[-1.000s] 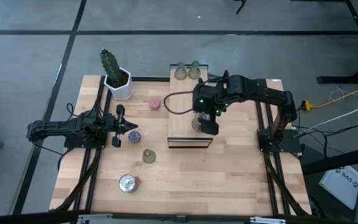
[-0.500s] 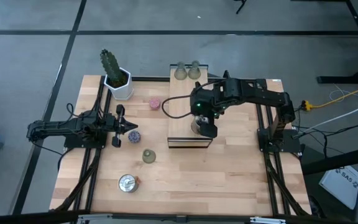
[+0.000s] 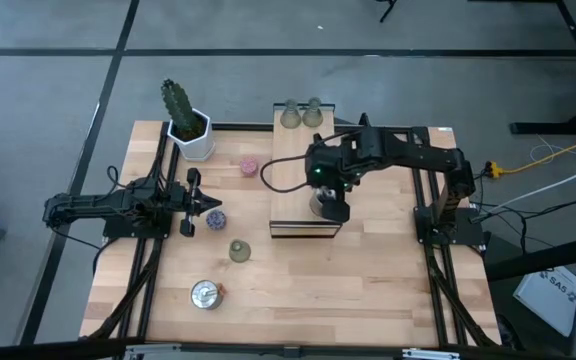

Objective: Pick & Place candle stick holders
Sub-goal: Put the right silver scented candle can on the shelf

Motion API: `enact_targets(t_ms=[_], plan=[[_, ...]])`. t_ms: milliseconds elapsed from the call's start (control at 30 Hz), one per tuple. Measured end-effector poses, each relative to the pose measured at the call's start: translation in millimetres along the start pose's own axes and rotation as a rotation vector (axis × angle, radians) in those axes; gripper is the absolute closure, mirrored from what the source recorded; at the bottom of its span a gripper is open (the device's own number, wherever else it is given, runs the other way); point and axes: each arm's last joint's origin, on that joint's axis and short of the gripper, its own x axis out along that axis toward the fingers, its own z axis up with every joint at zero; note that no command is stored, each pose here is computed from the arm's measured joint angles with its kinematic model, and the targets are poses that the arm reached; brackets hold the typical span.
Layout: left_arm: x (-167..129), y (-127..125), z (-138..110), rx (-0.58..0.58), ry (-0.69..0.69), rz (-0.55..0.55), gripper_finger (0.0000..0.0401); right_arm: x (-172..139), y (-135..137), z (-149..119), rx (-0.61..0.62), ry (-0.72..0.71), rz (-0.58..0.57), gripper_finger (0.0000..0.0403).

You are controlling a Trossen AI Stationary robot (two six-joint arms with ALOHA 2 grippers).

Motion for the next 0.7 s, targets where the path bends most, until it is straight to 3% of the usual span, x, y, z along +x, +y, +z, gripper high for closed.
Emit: enact_targets(t_ms=[700], plan=[[0.0,0.0,0.1,0.000,0.000,0.000,0.0395,9.0,0.0,1.2,-0.008,0.030,-0.004,0.0038]])
